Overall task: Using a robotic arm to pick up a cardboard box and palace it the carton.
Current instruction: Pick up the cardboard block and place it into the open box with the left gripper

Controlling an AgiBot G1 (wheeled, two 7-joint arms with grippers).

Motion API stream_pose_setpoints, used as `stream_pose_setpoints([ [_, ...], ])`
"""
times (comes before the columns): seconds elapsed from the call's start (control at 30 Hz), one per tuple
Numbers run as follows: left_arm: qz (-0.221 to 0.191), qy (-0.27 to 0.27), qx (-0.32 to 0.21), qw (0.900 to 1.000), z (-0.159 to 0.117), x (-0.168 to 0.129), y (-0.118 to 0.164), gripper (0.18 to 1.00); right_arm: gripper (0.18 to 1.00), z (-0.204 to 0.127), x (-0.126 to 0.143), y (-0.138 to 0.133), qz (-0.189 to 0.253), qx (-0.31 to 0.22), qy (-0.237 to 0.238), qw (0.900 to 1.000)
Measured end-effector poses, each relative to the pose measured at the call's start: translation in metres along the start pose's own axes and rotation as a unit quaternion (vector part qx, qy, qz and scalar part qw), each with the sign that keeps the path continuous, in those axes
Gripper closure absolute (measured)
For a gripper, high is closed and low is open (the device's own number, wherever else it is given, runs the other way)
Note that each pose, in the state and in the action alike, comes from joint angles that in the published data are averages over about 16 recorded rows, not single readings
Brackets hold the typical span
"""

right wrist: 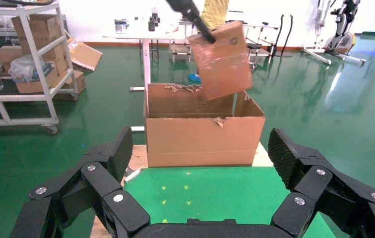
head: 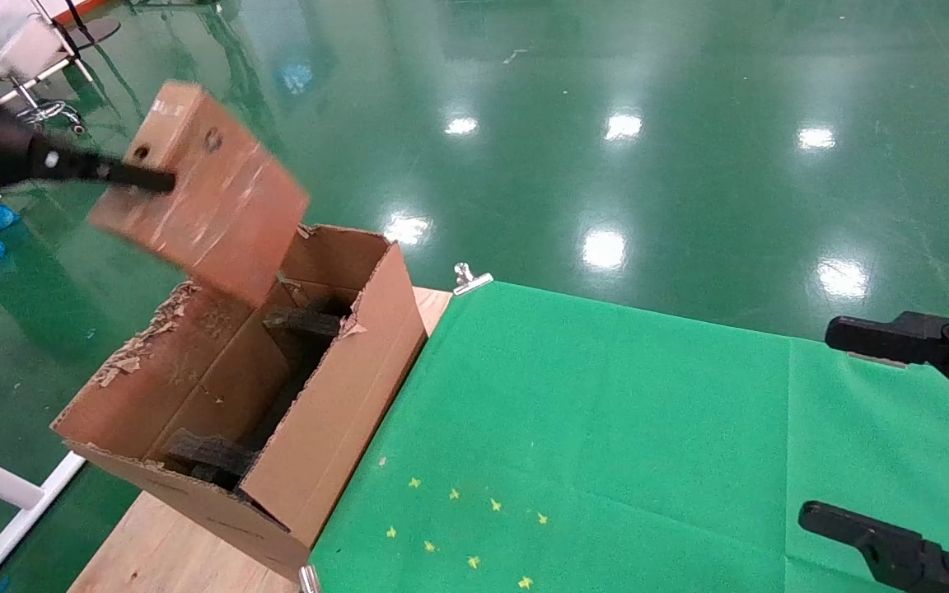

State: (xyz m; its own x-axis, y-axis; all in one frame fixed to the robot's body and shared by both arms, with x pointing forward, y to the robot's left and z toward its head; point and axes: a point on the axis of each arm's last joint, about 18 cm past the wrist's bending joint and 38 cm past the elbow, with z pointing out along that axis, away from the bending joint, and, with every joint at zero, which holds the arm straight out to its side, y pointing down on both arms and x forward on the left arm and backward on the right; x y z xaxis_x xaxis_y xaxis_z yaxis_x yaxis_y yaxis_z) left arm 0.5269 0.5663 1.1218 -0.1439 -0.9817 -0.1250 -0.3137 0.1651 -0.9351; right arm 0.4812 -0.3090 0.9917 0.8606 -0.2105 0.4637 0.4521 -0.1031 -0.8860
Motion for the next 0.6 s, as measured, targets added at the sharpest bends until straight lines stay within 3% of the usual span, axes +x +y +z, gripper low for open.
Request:
stream_pose_setpoints([
  [0.27,-0.004,-0.053,-0.037,0.9979,0.014,-0.037,0.042,0.880,0.178,0.000,0.000,0.000,0.000,0.000,0.000,1.000],
  [0.6,-0.013,-0.063,-0.065,0.9958,0.030,-0.047,0.075,0.888,0.178,0.000,0.000,0.000,0.000,0.000,0.000,1.000],
])
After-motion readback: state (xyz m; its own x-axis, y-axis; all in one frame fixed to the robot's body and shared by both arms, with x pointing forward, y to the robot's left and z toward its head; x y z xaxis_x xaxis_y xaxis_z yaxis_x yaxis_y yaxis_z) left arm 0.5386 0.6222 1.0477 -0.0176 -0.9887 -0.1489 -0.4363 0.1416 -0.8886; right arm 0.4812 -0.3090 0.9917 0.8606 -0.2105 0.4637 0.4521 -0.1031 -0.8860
